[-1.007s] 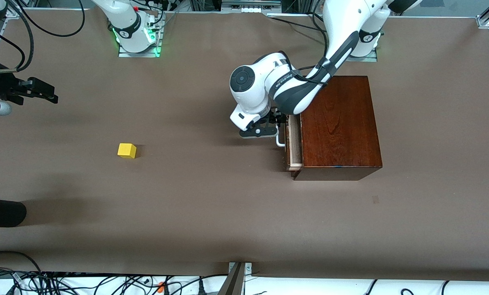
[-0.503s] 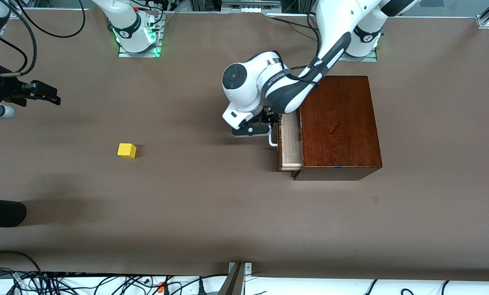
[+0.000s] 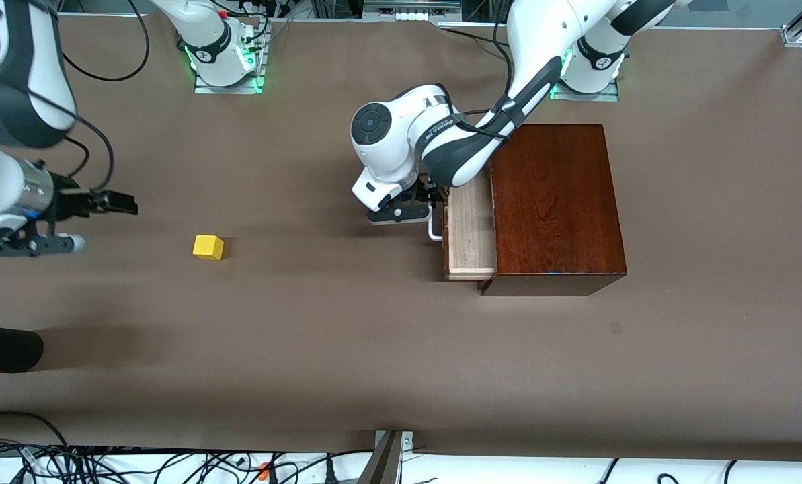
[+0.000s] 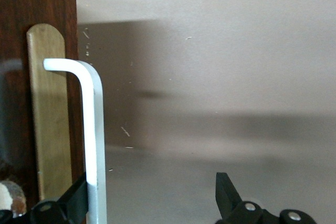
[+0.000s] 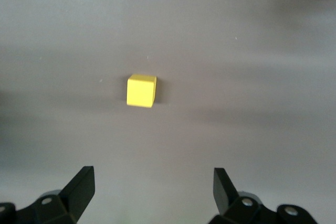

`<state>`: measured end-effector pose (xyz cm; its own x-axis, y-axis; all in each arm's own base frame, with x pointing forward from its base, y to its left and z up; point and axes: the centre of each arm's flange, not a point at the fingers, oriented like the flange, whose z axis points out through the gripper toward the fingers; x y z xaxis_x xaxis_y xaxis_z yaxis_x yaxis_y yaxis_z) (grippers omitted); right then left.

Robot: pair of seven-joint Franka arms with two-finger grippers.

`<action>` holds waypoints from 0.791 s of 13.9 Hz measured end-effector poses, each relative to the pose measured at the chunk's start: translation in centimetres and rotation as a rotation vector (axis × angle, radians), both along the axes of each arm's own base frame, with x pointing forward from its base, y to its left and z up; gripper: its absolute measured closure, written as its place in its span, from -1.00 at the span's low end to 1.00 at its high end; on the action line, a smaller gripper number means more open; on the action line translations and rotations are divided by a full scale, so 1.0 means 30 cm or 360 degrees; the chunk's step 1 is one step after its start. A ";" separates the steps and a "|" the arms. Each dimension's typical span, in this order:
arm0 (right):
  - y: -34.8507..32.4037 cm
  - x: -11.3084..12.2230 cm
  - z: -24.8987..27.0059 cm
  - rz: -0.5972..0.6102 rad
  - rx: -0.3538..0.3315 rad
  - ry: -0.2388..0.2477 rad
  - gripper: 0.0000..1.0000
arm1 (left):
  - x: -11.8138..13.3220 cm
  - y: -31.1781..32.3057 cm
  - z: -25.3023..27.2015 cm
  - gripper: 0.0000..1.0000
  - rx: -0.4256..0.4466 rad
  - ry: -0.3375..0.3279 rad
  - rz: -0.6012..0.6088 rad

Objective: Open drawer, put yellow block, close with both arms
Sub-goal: 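Pull the drawer open with the left gripper while the right gripper grasps the cube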

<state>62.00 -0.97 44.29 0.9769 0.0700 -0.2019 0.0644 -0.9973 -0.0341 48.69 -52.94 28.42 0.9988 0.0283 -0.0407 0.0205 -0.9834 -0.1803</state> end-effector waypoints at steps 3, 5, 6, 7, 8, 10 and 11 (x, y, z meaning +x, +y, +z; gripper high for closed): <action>0.030 0.046 -0.136 0.0019 0.0006 -0.0007 -1.00 | -0.005 -0.044 0.007 -1.00 -0.0035 -0.0016 0.0004; 0.072 0.063 -0.244 -0.0030 -0.0003 -0.0057 -1.00 | -0.013 -0.086 0.003 -1.00 -0.0067 -0.0030 -0.0004; 0.096 0.059 -0.304 -0.0074 -0.0013 -0.0068 -1.00 | -0.010 -0.089 -0.001 -1.00 -0.0062 -0.0026 -0.0001; 0.121 0.050 -0.359 -0.0103 -0.0021 -0.0070 -1.00 | -0.009 -0.091 -0.001 -1.00 -0.0060 -0.0024 0.0002; 0.144 0.040 -0.409 -0.0115 -0.0025 -0.0067 -1.00 | -0.010 -0.101 0.003 -1.00 -0.0081 -0.0032 0.0003; 0.168 0.014 -0.505 -0.0128 -0.0030 -0.0072 -1.00 | -0.023 -0.153 0.014 -1.00 -0.0178 -0.0072 0.0000; 0.172 -0.002 -0.550 -0.0130 -0.0031 -0.0073 -1.00 | -0.032 -0.169 0.013 -1.00 -0.0194 -0.0078 -0.0002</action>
<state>61.95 4.18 27.78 0.9874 -0.0139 -0.1574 -0.0162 -0.9998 -0.0136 47.71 -58.00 28.83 0.9997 0.0250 0.0052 0.0253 -0.9980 -0.0582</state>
